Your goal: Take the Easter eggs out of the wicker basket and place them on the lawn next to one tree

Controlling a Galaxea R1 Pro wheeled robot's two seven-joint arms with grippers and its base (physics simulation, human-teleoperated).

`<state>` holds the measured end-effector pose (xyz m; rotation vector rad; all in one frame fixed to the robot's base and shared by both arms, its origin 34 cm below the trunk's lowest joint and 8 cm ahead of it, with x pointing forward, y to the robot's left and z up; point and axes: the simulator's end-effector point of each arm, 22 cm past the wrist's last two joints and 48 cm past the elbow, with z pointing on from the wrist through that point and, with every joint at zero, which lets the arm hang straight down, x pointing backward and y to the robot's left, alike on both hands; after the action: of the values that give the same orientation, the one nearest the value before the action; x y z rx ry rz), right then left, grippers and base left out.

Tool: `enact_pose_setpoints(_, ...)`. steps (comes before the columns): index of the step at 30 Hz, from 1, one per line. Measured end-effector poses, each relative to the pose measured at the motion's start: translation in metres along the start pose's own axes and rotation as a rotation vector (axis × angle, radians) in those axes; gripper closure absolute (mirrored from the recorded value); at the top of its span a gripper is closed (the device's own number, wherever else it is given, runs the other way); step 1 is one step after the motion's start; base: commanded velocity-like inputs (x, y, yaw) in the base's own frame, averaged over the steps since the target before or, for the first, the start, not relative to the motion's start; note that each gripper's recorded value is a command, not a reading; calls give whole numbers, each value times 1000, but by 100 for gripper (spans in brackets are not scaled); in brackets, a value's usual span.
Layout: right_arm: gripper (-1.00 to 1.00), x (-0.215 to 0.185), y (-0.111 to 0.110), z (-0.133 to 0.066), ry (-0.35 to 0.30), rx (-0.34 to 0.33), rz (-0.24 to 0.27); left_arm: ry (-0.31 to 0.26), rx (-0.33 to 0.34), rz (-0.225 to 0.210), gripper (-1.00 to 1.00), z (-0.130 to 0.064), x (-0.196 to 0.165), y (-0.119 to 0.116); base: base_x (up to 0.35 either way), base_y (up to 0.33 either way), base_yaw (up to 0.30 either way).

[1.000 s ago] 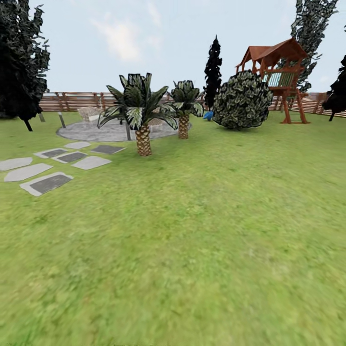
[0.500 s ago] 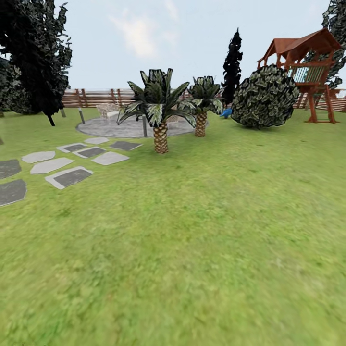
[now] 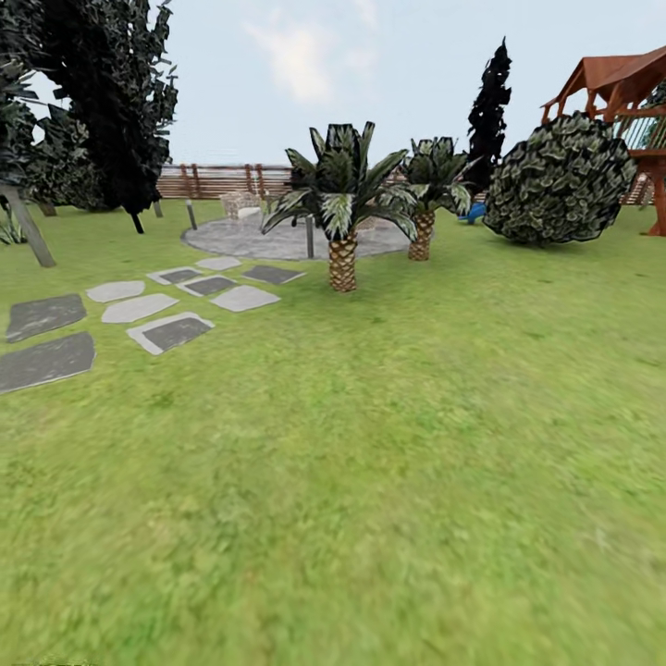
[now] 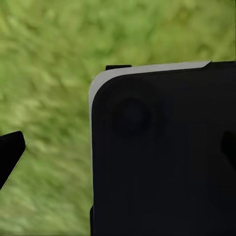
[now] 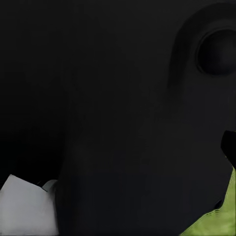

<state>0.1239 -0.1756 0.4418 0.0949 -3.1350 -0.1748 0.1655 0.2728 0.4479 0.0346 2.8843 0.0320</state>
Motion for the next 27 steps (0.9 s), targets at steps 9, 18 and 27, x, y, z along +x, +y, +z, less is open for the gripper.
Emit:
enact_pose_setpoints(9, -100, 2, 3, 0, 6, -5, -6, 10, 1, -1, -100, -1, 4, -1, 195, 255, 212)
enact_pose_setpoints(18, -100, 5, 4, 0, 14, -7, -6, 20, 2, -1, -100, -1, 7, -2, 209, 255, 223)
enact_pose_setpoints(27, -100, 5, 3, 0, 15, -6, -4, 24, 3, -1, -100, -2, 9, -2, 227, 254, 73)
